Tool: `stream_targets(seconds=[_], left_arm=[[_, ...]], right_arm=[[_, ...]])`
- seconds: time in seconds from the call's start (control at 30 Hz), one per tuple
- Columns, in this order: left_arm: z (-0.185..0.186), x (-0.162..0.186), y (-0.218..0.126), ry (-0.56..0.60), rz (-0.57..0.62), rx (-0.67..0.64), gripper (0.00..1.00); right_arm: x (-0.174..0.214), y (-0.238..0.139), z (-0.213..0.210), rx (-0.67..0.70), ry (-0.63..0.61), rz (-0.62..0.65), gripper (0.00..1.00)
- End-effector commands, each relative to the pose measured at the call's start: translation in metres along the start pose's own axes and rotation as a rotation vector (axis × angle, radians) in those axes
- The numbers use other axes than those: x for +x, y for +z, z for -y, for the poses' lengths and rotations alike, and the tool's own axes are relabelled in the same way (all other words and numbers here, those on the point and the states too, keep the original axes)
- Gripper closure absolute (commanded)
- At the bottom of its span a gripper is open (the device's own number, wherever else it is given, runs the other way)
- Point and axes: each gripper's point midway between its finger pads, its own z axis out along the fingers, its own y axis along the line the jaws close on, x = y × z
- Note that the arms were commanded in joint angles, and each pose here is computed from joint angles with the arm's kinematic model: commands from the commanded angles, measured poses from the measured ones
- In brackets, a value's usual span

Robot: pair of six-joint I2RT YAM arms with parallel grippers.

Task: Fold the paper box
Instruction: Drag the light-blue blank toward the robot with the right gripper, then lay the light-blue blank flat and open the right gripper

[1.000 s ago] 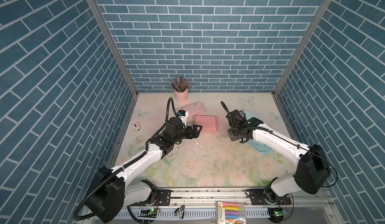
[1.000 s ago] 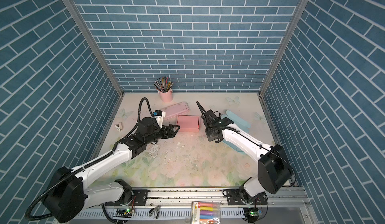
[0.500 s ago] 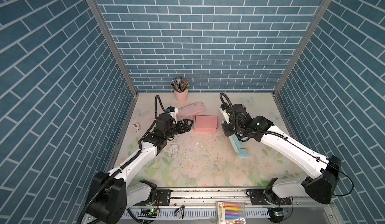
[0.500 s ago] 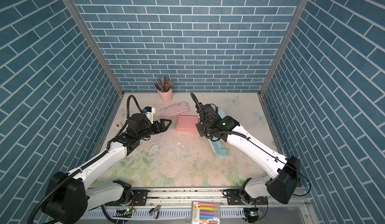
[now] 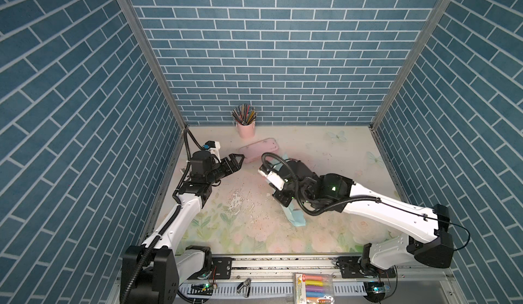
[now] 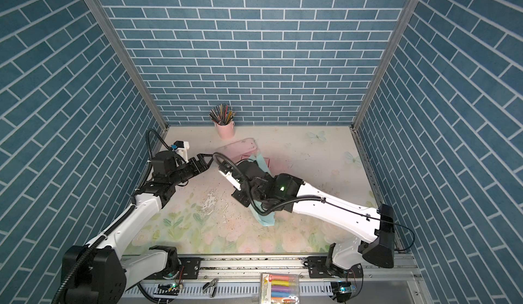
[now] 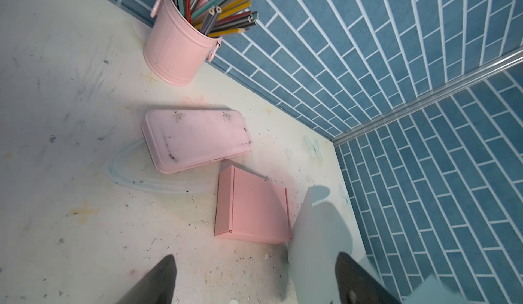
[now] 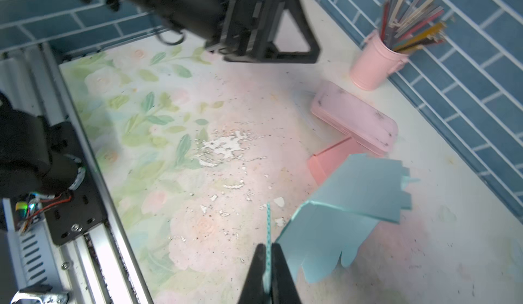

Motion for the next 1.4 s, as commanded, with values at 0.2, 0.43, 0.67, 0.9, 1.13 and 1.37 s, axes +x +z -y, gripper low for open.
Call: stream_targets(seconds=[0.2,0.43,0.67,0.9,1.13,1.37], left_arm=[[0.009,-0.012,-0.007,-0.002,0.016,0.053,0.12],[0.004,-0.006,-0.006,-0.010,0.006,0.049,0.12],[0.017,0.015,0.005,0.067,-0.078,0.048,0.12],[0.025,0.072,0.029,0.141,-0.246,0.053,0.12],[0.026,0.121,0.045,0.176,-0.375,0.069,0.12],[0.027,0.125,0.043,0.172,-0.370,0.092,0.12]], right_arm=[[0.055,0.028,-0.048,-0.132,-0.168,-0.111,0.90],[0.105,0.041,-0.067,-0.229,-0.192,-0.209,0.85],[0.128,0.050,-0.071,-0.241,-0.158,-0.286,0.77],[0.101,0.043,0.005,-0.132,0.399,-0.146,0.54],[0.141,0.048,0.064,-0.059,0.784,-0.145,0.39],[0.187,0.070,0.122,0.050,0.892,-0.220,0.40]])
